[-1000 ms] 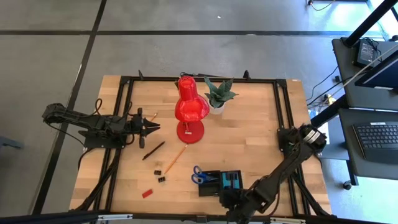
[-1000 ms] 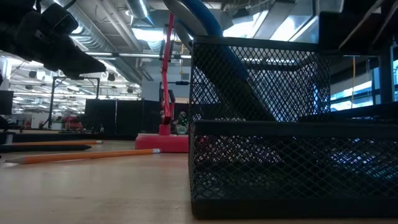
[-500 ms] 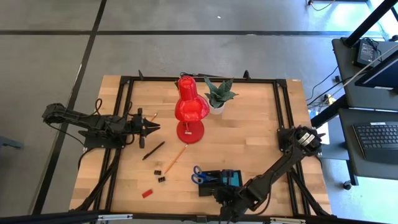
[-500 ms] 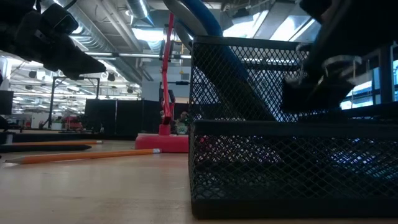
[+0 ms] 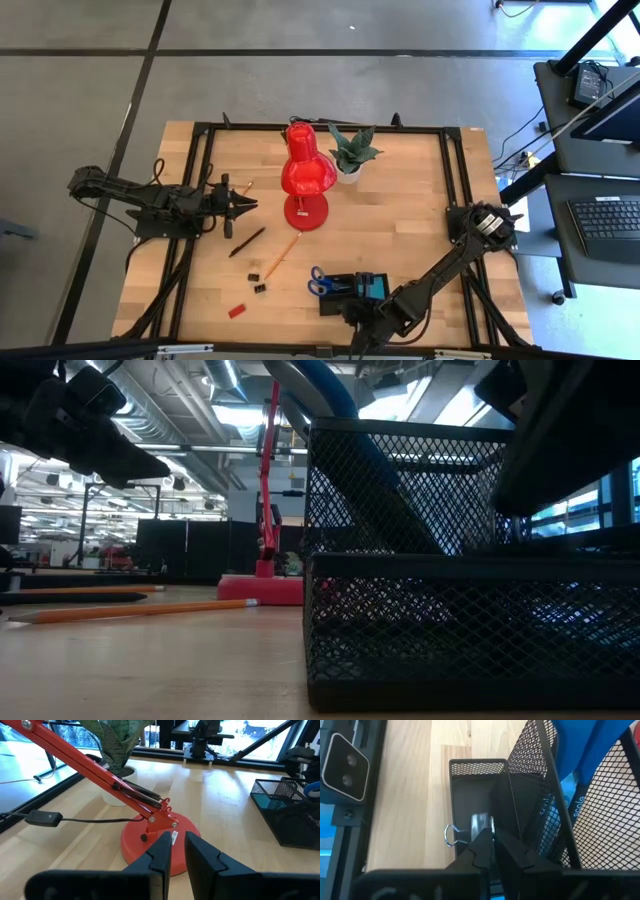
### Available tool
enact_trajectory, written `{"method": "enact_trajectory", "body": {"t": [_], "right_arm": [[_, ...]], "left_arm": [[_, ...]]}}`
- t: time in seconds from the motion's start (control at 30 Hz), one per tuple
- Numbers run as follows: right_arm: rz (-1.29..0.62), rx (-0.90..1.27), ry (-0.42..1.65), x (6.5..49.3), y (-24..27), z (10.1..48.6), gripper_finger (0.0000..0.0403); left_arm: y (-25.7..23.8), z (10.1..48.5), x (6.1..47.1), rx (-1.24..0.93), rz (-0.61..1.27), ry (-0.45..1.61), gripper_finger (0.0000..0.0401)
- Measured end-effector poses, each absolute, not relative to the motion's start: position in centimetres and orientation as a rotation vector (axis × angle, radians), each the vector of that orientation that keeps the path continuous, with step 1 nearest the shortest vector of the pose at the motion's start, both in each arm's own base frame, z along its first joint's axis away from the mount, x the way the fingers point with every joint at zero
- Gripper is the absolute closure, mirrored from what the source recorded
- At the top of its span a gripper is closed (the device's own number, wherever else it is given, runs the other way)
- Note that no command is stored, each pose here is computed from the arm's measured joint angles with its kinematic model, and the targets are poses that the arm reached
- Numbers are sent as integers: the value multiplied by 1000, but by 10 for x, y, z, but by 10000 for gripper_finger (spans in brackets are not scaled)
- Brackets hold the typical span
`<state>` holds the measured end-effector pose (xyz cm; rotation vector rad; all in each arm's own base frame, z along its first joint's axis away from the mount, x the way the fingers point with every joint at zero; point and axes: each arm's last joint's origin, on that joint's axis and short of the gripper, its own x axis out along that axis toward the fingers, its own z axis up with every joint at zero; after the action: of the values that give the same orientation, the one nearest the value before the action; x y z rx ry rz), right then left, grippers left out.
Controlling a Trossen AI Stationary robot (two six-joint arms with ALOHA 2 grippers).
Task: Pick and place office supplies into organizer
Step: Put the top black binder clip into the black desk organizer
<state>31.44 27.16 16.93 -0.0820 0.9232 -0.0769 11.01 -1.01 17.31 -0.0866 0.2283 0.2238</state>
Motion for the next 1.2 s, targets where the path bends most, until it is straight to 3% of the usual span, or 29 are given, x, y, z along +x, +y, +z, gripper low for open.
{"method": "enact_trajectory", "body": {"t": [0.43, 0.6, 0.9, 1.2], "right_arm": [[-91, -67, 930, 314, 271, 169, 368], [-80, -49, 923, 312, 269, 179, 336], [20, -34, 898, 301, 261, 221, 243], [7, -80, 912, 259, 222, 291, 237]], "left_arm": [[-10, 173, 110, -87, 224, 229, 354], [-10, 173, 110, -97, 225, 227, 354], [-10, 173, 110, -98, 224, 226, 354], [-10, 174, 110, -100, 224, 218, 354]]}}
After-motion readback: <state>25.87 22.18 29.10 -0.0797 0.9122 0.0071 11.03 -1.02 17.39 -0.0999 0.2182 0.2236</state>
